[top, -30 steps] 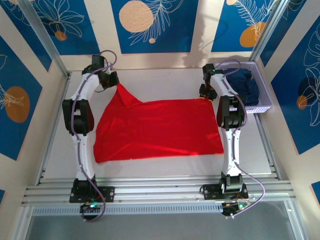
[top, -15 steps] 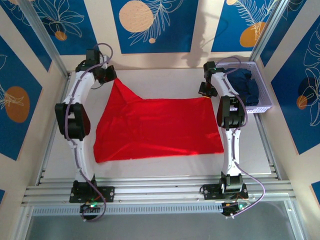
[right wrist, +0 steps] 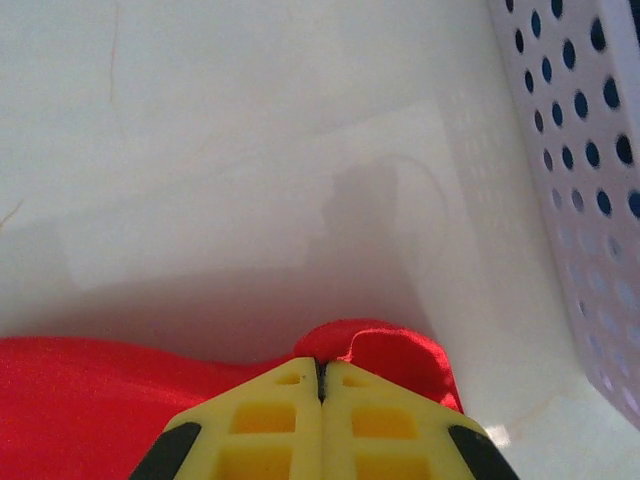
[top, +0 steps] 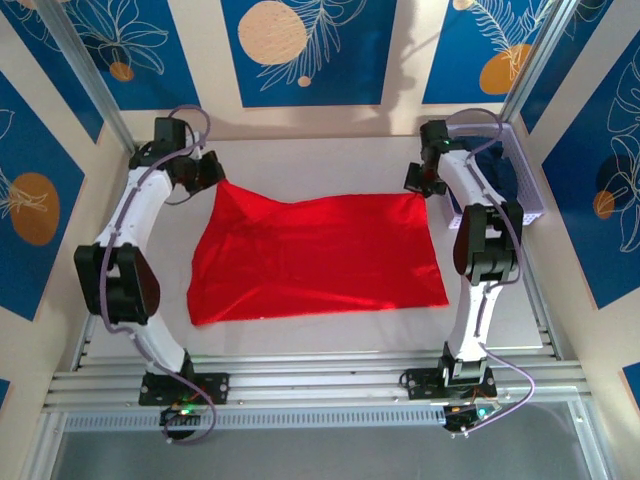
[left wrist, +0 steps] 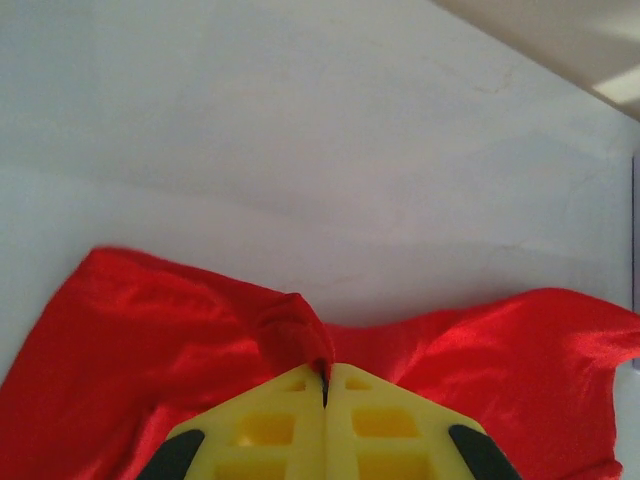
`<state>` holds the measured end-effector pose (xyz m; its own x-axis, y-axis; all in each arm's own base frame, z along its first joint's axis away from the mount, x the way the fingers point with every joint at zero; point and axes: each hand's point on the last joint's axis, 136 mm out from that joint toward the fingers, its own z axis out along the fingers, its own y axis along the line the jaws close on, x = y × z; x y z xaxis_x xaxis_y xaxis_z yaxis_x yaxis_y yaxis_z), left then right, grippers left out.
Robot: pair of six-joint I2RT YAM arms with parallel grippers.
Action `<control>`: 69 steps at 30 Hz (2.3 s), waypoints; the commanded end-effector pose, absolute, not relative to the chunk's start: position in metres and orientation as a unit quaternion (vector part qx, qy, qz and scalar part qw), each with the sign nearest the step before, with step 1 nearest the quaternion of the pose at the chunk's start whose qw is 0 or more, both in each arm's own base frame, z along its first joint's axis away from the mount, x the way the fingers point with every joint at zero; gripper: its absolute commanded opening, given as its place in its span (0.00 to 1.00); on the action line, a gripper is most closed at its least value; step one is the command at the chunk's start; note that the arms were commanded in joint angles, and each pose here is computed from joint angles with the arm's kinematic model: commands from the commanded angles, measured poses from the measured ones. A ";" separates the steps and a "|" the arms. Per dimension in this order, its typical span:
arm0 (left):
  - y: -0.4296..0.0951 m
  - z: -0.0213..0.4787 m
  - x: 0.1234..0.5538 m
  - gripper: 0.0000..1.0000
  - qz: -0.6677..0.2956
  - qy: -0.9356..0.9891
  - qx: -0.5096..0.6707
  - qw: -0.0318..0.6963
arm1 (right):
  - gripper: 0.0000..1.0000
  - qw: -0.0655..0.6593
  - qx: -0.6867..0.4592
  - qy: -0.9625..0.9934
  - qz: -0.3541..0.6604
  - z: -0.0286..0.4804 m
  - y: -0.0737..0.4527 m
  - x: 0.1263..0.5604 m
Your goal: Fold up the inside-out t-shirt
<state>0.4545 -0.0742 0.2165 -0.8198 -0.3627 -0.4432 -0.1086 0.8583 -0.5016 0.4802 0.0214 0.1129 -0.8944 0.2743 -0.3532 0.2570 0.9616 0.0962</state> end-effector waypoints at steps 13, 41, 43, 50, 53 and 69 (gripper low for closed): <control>-0.081 0.221 0.348 0.00 -0.279 0.926 -0.155 0.202 | 0.00 0.172 0.125 0.977 0.026 0.121 0.018 0.418; -0.065 0.175 0.273 0.00 -0.257 0.942 -0.178 0.121 | 0.00 0.084 0.114 0.989 -0.041 0.082 0.003 0.352; -0.064 0.176 0.270 0.00 -0.256 0.943 -0.178 0.120 | 0.00 0.081 0.111 0.989 -0.046 0.081 0.002 0.349; -0.066 0.173 0.260 0.00 -0.260 0.942 -0.181 0.110 | 0.00 0.070 0.109 0.990 -0.058 0.075 0.000 0.342; -0.068 0.169 0.254 0.00 -0.265 0.940 -0.185 0.104 | 0.00 0.065 0.105 0.990 -0.068 0.074 -0.002 0.340; -0.072 0.150 0.246 0.00 -0.276 0.939 -0.190 0.082 | 0.32 0.049 0.086 0.990 -0.101 0.069 0.001 0.339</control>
